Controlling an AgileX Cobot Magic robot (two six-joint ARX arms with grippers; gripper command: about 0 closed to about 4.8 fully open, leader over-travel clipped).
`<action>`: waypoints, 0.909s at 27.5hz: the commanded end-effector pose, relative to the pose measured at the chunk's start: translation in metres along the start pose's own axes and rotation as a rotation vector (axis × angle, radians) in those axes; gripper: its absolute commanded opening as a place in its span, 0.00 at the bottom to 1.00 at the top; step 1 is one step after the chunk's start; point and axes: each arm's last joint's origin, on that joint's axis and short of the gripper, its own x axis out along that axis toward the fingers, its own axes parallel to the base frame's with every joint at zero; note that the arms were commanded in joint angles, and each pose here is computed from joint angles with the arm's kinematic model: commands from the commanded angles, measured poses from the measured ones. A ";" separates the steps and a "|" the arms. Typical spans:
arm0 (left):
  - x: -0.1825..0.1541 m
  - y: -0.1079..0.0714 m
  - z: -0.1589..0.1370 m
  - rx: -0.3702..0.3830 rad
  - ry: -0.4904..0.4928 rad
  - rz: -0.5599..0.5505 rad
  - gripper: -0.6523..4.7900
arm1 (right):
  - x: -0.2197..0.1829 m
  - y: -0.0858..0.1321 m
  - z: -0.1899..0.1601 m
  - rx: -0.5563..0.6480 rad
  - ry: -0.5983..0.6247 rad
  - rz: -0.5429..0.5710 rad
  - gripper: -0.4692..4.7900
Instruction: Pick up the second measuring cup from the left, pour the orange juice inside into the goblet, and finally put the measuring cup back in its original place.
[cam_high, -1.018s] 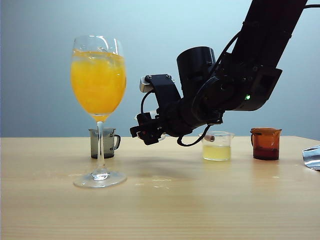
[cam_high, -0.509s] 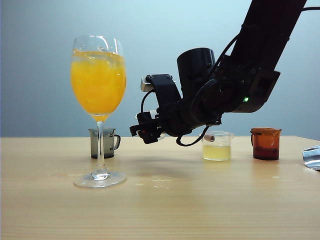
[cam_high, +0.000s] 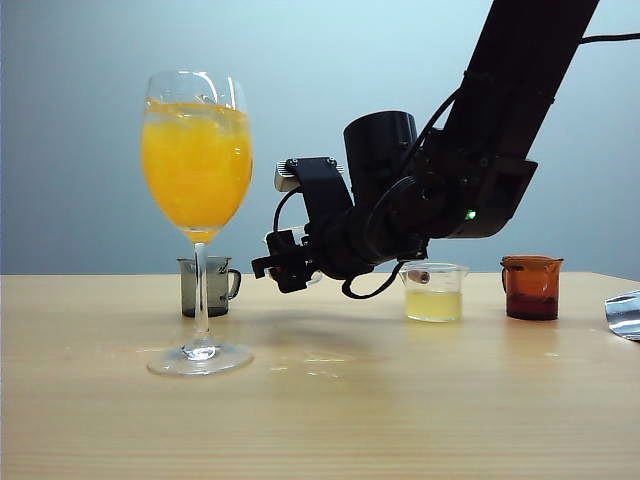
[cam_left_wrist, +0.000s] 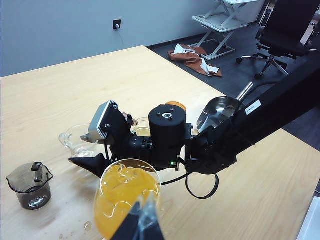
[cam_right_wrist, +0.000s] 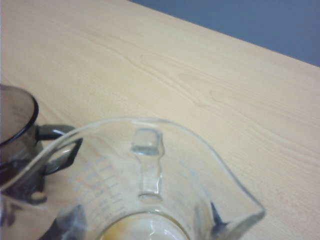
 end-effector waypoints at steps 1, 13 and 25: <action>-0.001 -0.001 0.001 0.003 -0.007 -0.008 0.11 | 0.003 0.001 0.000 0.008 -0.022 0.004 0.15; -0.001 -0.001 0.001 0.003 -0.007 -0.008 0.11 | 0.013 0.004 -0.018 0.033 0.013 0.030 0.15; -0.001 -0.001 0.001 0.003 -0.007 -0.008 0.11 | 0.011 0.004 -0.017 0.032 0.063 0.037 0.83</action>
